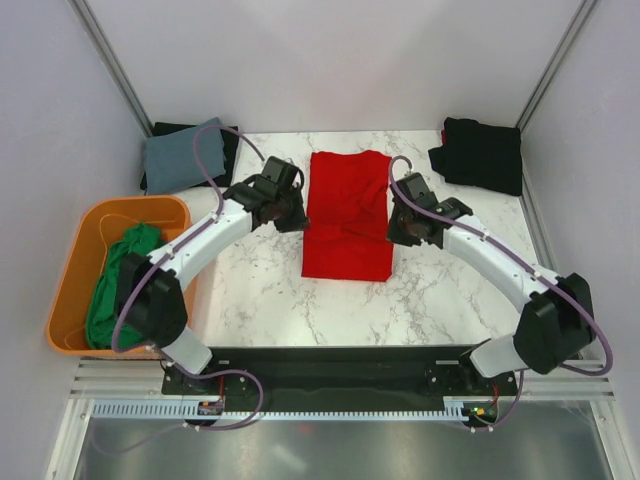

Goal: Fold and stack the t-shirts

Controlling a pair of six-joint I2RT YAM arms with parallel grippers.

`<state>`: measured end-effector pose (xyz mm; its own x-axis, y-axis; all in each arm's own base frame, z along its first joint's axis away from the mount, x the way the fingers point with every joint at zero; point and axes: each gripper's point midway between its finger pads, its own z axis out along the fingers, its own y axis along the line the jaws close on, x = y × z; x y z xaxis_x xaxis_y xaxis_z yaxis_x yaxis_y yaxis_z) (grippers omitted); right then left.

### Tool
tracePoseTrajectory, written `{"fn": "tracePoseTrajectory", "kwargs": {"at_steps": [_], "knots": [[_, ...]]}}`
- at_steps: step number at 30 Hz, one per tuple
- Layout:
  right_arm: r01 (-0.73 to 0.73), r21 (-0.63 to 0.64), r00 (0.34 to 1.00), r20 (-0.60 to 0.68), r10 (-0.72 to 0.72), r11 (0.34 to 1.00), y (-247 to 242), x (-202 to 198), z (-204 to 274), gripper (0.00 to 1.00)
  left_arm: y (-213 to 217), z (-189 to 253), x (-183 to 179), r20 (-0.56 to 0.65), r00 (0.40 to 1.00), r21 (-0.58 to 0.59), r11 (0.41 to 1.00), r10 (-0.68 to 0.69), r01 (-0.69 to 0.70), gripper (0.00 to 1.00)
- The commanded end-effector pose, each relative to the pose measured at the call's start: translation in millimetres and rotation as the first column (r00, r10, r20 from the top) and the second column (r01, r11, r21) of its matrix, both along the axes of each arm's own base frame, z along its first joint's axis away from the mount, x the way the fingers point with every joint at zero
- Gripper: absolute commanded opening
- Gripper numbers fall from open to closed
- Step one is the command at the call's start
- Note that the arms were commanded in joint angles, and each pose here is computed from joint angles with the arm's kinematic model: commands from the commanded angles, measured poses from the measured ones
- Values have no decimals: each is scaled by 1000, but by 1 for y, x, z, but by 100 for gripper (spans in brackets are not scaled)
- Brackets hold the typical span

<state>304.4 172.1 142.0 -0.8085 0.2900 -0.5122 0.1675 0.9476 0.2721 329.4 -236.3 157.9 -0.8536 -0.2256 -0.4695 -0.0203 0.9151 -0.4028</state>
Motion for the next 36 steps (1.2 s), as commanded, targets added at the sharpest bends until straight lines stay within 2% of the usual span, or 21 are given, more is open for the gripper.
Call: {"fn": "tracePoseTrajectory", "kwargs": {"at_steps": [1, 9, 19, 21, 22, 23, 24, 25, 27, 28, 31, 33, 34, 35, 36], "knots": [[-53, 27, 997, 48, 52, 998, 10, 29, 13, 0, -4, 13, 22, 41, 997, -21, 998, -58, 59, 2], [-70, 35, 997, 31, 69, 997, 15, 62, 4, 0, -6, -8, 54, 3, 997, -9, 997, -76, 76, 2], [-57, 25, 997, -48, 58, 998, 8, 100, -40, 0, -6, -52, 95, -83, 995, -16, 998, -57, 56, 2], [-59, 26, 997, -50, 61, 998, 8, 117, -44, 0, -7, -67, 100, -135, 989, -30, 998, -63, 59, 7], [-47, 23, 997, -57, 48, 999, 3, 124, -47, 3, -5, -53, 117, -115, 992, -59, 997, -54, 48, 12], [-53, 55, 998, -30, 54, 997, 7, 140, -34, 12, -10, -70, 121, -173, 982, -94, 994, -76, 60, 24], [-41, 48, 997, -63, 44, 998, 4, 148, -47, 40, -6, -72, 120, -228, 971, -98, 994, -72, 51, 31], [-31, 45, 996, -84, 35, 998, -3, 153, -49, 50, -4, -46, 146, -177, 982, -128, 991, -62, 39, 37], [-48, 78, 997, -57, 52, 996, -1, 171, -30, 60, 0, -52, 156, -234, 971, -135, 991, -48, 17, 43], [-46, 72, 996, -69, 51, 996, -4, 170, -29, 61, 6, -29, 162, -216, 976, -141, 990, -36, 6, 45], [-49, 65, 998, -29, 51, 997, -11, 156, -11, 62, 15, -10, 153, -190, 981, -120, 993, -22, -1, 47], [-46, 59, 996, -77, 51, 997, -18, 129, -29, 63, 22, -5, 143, -182, 983, -94, 996, -11, -6, 48], [-50, 87, 997, -53, 54, 995, -20, 107, -17, 63, 26, -5, 128, -186, 982, -89, 996, -15, -2, 48], [-58, 96, 993, -99, 68, 994, -19, 94, -37, 63, 27, -8, 120, -191, 981, -87, 996, -17, 1, 48], [-56, 136, 995, -70, 66, 989, -18, 82, -25, 63, 29, -11, 113, -192, 981, -87, 996, -21, 4, 48]]}}
